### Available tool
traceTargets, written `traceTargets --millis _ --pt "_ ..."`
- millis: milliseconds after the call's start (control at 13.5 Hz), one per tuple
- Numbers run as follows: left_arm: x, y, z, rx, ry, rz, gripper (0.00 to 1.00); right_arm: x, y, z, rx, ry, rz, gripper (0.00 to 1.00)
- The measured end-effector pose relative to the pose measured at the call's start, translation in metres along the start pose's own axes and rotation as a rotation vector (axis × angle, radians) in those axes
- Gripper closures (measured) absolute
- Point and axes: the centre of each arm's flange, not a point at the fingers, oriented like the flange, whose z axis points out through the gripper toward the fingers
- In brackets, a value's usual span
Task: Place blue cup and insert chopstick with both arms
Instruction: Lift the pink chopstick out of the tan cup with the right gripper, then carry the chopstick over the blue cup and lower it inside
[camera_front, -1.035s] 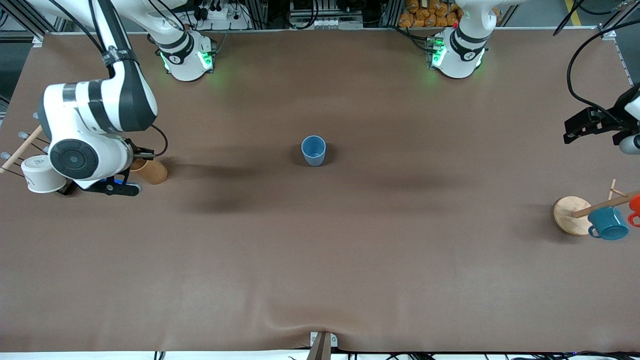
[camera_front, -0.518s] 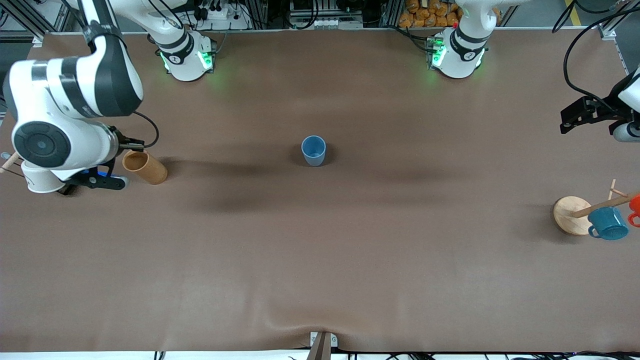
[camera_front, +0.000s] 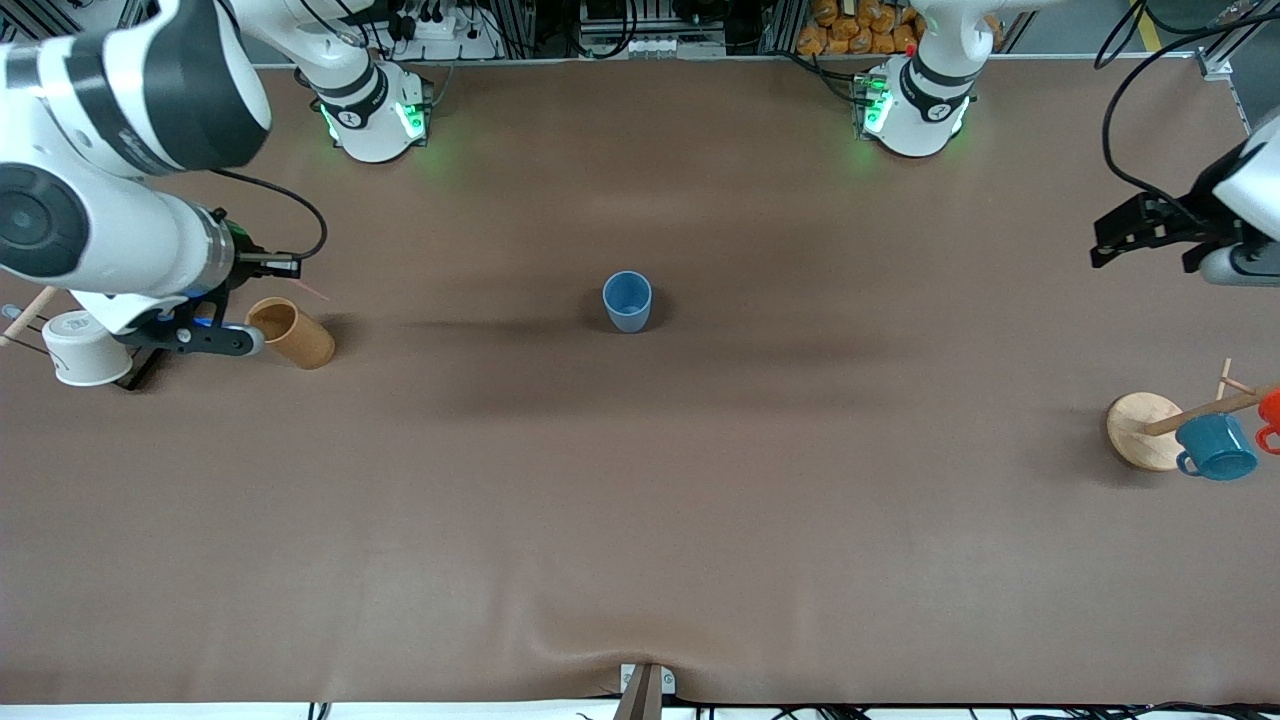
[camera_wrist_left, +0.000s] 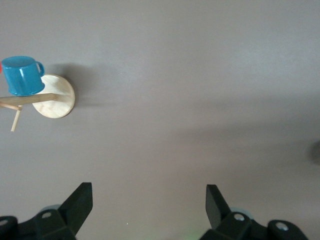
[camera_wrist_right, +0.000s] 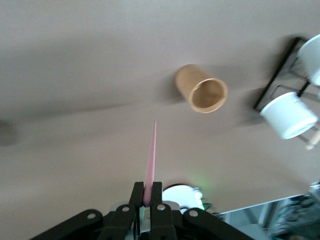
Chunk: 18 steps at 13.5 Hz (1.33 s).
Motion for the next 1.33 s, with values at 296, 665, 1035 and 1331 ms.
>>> traceTargets --millis 296,665,1035,1331 --pt "0.0 0.014 0.001 0.001 -0.002 0.013 0.0 -0.009 -0.018 -0.009 0.087 -0.018 0.091 0.91" --pt "0.0 0.02 0.002 0.005 -0.003 0.025 0.0 -0.02 -0.045 -0.022 0.218 -0.054 0.267 0.91" --pt "0.0 0.022 0.002 0.006 -0.003 0.027 0.0 -0.047 -0.106 -0.034 0.265 -0.023 0.423 0.91" --pt "0.0 0.022 0.002 0.006 -0.003 0.027 0.0 -0.058 -0.136 -0.041 0.35 -0.057 0.597 0.91"
